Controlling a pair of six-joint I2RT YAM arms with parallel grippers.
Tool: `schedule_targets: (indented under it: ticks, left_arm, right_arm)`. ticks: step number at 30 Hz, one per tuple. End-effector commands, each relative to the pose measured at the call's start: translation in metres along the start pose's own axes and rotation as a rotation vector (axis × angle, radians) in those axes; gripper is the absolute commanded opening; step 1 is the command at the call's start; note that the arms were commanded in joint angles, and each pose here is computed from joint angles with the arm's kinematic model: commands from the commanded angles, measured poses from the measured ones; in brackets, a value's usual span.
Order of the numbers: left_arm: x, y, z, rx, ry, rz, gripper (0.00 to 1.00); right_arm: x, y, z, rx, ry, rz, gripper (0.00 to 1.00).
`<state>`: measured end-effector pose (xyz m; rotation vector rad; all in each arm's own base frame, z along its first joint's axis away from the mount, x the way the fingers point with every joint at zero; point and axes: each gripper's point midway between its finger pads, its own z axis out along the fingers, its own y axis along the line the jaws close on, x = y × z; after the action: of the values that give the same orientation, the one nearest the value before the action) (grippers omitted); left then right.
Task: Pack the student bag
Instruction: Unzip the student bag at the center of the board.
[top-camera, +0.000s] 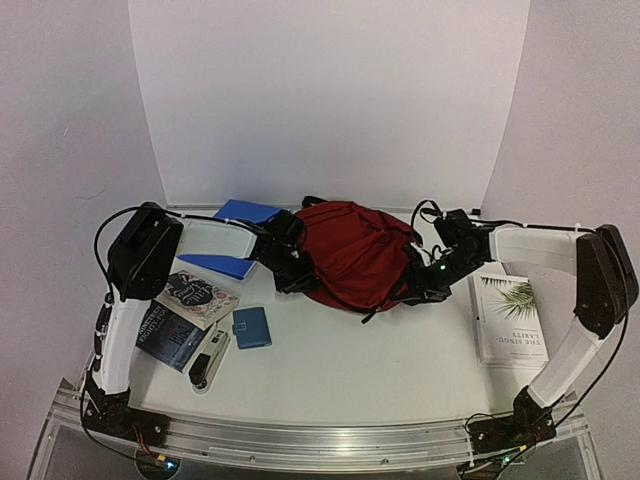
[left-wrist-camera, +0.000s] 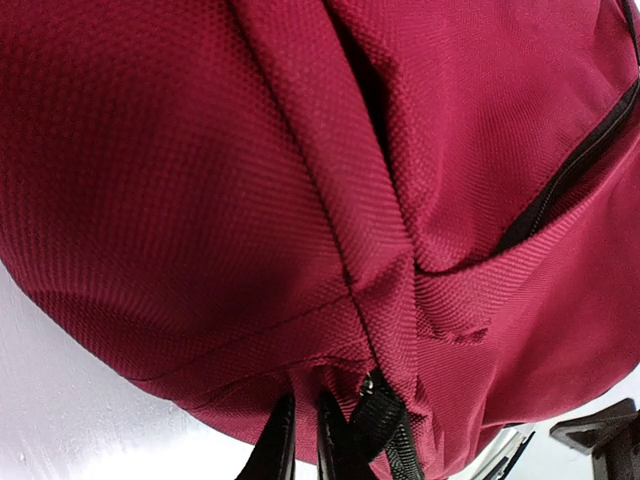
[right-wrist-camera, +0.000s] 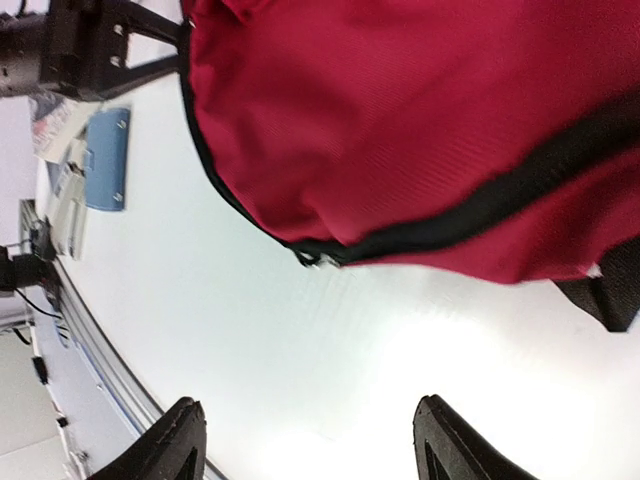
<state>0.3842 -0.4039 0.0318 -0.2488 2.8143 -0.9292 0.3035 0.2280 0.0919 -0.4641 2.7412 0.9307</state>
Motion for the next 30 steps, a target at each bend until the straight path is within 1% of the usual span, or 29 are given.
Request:
schedule_targets:
  ticks: [1, 4, 11, 14, 18, 22, 30]
  left_arm:
    - [-0.006, -0.026, -0.01, 0.078, -0.023, -0.012, 0.09]
    - [-0.006, -0.024, -0.01, 0.076, -0.026, -0.02, 0.09]
    - [-0.004, -0.02, -0.013, 0.064, -0.027, -0.029, 0.09]
    - [-0.003, -0.018, -0.014, 0.058, -0.03, -0.036, 0.09]
    - [-0.002, -0.016, -0.016, 0.054, -0.032, -0.042, 0.09]
    - [-0.001, -0.013, -0.018, 0.047, -0.038, -0.045, 0.09]
    - [0.003, -0.007, -0.02, 0.03, -0.037, -0.051, 0.09]
  right_arm:
    - [-0.003, 0.018, 0.021, -0.064, -0.031, 0.071, 0.7]
    - [0.0, 0.021, 0.036, -0.054, -0.05, 0.097, 0.67]
    - [-0.001, 0.018, 0.052, 0.008, -0.171, 0.156, 0.59]
    - [0.001, 0.015, 0.061, 0.032, -0.201, 0.163, 0.56]
    - [-0.003, 0.005, 0.064, 0.062, -0.27, 0.189, 0.46]
    - [-0.005, 0.004, 0.069, 0.061, -0.288, 0.191, 0.45]
    - [-0.007, 0.005, 0.081, 0.042, -0.293, 0.21, 0.39]
